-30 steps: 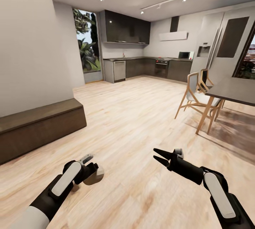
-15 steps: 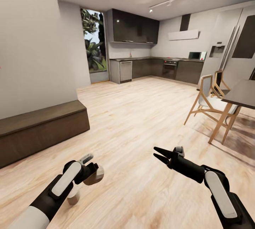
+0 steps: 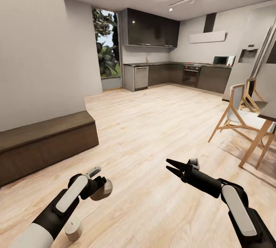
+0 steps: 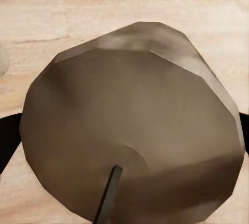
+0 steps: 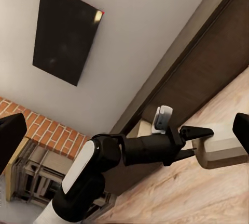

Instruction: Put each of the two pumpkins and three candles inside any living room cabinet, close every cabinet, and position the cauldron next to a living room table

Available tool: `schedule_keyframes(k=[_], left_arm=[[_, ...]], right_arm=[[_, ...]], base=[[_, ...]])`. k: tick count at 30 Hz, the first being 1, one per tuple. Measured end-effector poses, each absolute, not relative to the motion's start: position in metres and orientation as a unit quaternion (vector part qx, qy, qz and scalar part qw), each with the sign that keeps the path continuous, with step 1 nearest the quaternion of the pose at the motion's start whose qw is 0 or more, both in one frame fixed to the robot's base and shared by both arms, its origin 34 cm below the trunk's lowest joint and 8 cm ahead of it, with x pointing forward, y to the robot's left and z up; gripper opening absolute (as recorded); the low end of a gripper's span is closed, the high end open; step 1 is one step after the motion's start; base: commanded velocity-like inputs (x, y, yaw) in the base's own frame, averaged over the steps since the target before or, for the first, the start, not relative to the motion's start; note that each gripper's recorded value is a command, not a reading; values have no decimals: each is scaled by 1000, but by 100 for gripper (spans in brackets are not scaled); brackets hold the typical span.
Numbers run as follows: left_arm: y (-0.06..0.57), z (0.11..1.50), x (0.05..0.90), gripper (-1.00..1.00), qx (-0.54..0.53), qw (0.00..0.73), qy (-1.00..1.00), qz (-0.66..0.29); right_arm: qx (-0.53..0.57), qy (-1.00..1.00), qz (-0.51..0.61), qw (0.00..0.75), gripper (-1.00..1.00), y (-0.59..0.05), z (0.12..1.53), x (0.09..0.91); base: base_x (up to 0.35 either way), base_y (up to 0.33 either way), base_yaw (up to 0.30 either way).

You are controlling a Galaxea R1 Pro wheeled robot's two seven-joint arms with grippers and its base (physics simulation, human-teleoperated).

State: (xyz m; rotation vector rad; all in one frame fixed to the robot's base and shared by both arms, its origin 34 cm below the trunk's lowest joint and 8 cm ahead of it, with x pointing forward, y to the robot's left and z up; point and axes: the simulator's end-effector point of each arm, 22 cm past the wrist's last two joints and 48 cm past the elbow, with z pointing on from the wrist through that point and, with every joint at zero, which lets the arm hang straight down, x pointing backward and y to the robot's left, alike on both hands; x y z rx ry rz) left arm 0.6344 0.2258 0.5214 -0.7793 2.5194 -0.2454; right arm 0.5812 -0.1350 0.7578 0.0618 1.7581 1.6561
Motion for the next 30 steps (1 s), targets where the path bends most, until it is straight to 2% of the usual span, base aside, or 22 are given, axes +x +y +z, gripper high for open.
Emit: schedule_keyframes(k=[14, 21, 30], left_arm=[[226, 519, 634, -100, -286, 242, 923, -89], [227, 517, 633, -100, -287, 240, 923, -89], [227, 514, 633, -100, -287, 238, 924, -87]], right_arm=[[28, 685, 638, 350, 100, -135, 751, 582], [31, 687, 637, 348, 100, -135, 747, 583], [39, 705, 618, 346, 100, -137, 736, 588]], base=[[320, 0, 273], [120, 0, 275], [9, 0, 272]])
